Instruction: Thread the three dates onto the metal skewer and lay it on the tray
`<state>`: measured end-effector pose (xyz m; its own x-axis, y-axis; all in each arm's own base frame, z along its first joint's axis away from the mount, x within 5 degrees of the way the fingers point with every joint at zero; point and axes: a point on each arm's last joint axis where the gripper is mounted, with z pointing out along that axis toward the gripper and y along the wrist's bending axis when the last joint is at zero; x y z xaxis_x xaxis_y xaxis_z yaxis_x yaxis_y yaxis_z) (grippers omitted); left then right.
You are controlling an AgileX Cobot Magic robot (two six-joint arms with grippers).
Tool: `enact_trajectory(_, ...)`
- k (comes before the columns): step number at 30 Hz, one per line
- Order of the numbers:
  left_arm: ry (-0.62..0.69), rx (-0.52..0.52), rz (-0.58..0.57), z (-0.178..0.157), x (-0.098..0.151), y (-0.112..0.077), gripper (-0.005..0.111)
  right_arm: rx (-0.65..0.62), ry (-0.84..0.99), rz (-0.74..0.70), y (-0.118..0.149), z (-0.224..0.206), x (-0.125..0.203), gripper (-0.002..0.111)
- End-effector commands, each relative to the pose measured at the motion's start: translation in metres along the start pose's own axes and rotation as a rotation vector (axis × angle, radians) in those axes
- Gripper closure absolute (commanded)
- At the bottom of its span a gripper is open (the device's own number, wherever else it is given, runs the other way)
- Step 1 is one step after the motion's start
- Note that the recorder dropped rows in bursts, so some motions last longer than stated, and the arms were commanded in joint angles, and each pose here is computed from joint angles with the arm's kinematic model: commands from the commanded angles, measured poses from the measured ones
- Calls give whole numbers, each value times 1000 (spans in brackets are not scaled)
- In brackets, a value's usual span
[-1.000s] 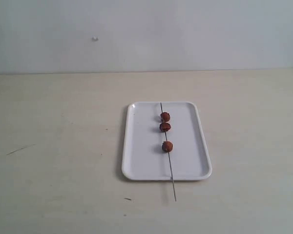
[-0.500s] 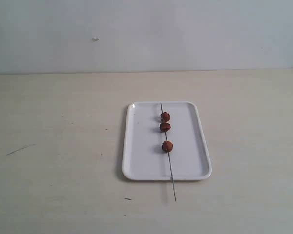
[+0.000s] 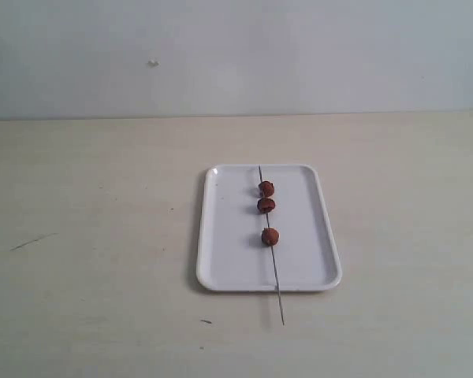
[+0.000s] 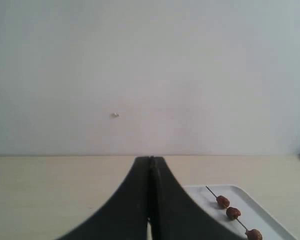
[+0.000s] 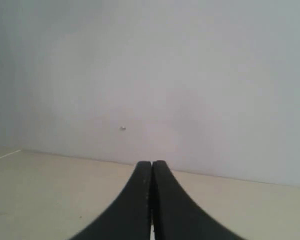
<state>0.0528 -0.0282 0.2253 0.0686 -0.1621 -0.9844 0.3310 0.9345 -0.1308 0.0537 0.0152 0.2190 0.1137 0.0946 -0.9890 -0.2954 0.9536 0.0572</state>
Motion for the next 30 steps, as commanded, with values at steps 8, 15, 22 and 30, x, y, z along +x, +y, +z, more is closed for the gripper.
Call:
enact_trajectory(8,10,1,-6,1,2,0,107,380,236,22,-21,-7,23,108)
enact_trajectory(15,10,1,-6,1,2,0,107,389,192,327,-19,-7,24,108)
enact_trajectory(22,10,1,-6,1,2,0,107,389,192,327,-19,-7,24,108)
enact_trajectory(30,38,-45,-98,1,5,4,107,389,192,327,-19,-7,24,108)
